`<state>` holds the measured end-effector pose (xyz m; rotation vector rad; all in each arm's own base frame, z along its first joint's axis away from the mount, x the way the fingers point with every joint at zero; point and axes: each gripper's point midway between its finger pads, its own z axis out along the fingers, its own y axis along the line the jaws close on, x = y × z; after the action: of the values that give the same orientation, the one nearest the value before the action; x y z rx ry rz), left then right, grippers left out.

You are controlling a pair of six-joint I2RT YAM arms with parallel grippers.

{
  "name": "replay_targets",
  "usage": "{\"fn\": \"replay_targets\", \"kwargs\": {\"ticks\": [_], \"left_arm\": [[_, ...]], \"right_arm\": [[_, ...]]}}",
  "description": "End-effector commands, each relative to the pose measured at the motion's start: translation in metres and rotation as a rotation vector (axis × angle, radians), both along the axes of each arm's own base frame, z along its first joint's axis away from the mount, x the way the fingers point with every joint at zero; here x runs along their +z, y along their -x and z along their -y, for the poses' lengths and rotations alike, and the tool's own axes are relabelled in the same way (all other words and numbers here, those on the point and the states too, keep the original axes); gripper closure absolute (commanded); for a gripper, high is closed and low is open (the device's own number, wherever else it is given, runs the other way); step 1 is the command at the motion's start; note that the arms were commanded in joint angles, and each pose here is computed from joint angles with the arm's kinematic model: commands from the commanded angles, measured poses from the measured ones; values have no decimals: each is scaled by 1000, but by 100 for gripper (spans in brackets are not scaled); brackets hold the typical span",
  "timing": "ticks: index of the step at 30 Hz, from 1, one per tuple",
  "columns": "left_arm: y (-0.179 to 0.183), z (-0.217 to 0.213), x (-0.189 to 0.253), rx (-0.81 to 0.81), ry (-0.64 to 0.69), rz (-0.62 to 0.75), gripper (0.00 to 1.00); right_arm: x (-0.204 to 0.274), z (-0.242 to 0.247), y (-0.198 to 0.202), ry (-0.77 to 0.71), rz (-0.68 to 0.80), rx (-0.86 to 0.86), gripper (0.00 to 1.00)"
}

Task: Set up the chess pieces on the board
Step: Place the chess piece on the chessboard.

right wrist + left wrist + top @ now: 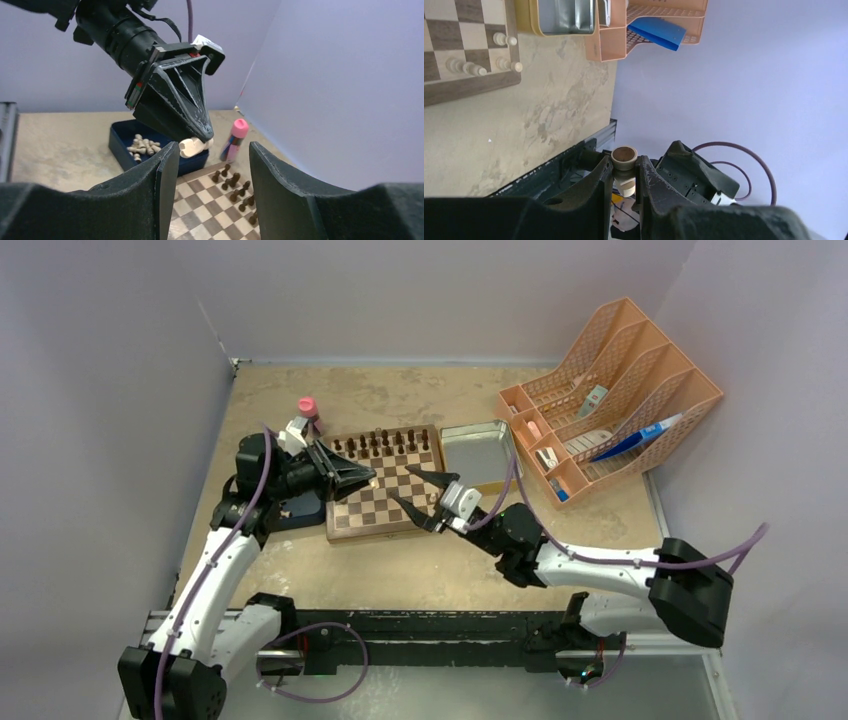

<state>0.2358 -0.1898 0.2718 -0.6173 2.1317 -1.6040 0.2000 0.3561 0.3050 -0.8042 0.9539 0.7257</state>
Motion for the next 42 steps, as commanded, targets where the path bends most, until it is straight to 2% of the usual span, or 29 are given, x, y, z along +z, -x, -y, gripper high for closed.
{"fn": "replay_targets", "kwargs": {"ticks": [1, 4, 11, 29, 32, 40, 42], "left_arm": [[5, 6, 23, -41, 75, -39, 100], [5, 5, 24, -32, 78, -45, 100], [10, 6, 32, -46, 92, -43, 100], [14, 7, 26, -60, 97, -93, 100], [16, 8, 28, -67, 106, -100, 100], [21, 8, 38, -73, 117, -80, 100], [22, 8, 38, -75, 118, -80, 100]], "right_arm": [[39, -1, -4, -22, 235, -132, 43], [27, -14, -2, 42, 257, -156, 43], [14, -25, -1, 74, 284, -215, 46], [20, -40, 3, 44, 339, -284, 63], [18, -42, 3, 52, 346, -300, 69], [7, -38, -5, 78, 344, -379, 98], [10, -30, -8, 46, 329, -409, 100]]}}
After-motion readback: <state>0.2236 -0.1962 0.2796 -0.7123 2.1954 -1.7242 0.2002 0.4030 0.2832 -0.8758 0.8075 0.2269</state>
